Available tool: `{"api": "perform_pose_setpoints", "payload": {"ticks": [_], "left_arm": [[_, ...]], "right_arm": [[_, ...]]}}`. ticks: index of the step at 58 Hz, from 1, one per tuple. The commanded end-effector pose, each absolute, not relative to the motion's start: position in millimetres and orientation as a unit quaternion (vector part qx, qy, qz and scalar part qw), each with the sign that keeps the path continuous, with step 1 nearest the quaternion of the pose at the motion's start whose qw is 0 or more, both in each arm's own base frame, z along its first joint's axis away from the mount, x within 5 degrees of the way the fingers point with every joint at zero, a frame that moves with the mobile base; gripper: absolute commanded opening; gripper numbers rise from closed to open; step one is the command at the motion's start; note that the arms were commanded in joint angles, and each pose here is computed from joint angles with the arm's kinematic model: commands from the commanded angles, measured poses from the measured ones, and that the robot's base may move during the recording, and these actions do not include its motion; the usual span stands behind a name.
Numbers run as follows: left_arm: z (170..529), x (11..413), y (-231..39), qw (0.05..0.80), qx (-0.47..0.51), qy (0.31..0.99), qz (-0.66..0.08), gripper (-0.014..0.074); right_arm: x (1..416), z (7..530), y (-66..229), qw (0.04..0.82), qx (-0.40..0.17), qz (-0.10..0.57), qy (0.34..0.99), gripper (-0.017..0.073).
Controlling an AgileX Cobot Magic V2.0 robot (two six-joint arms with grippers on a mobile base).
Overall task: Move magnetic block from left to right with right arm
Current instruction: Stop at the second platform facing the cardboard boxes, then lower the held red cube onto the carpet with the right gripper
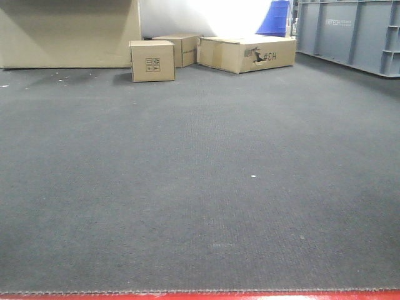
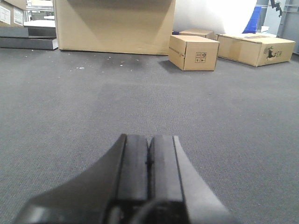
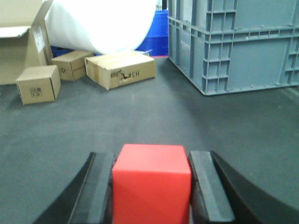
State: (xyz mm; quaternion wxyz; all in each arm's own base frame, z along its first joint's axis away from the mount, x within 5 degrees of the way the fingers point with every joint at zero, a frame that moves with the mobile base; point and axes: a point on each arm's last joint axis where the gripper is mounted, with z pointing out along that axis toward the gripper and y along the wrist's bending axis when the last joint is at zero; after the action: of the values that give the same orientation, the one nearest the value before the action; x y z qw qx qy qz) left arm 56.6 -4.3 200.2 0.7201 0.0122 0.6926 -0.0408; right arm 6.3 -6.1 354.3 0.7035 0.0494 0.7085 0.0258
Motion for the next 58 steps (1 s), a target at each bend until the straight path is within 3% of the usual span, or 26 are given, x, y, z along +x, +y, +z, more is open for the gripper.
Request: {"api": "perform_pose_setpoints", "payload": {"ticks": [1,10,25,42,58], "left_arm": [[206,56,-4,0.749,0.006,0.661,-0.044,-0.0126],[206,56,-4,0.749,0.006,0.661,-0.044,-0.0126],[206,56,-4,0.749,0.006,0.661,-0.044,-0.0126],[206,56,-4,0.749,0.006,0.661,-0.044,-0.0126],[206,56,-4,0.749,0.006,0.661,-0.044,-0.0126]], "right_arm": [[14,374,-5,0.741,0.039,0.026,0.670,0.0214],[40,388,-2,0.714,0.028,0.036,0.698,0.0216],[106,412,28,0.633,-0.094,0.084,0.764,0.0216],[188,406,100,0.493,-0.202,0.122,0.838,0.0216],[252,357,163,0.381,-0.249,0.114,0.883,0.0216]]}}
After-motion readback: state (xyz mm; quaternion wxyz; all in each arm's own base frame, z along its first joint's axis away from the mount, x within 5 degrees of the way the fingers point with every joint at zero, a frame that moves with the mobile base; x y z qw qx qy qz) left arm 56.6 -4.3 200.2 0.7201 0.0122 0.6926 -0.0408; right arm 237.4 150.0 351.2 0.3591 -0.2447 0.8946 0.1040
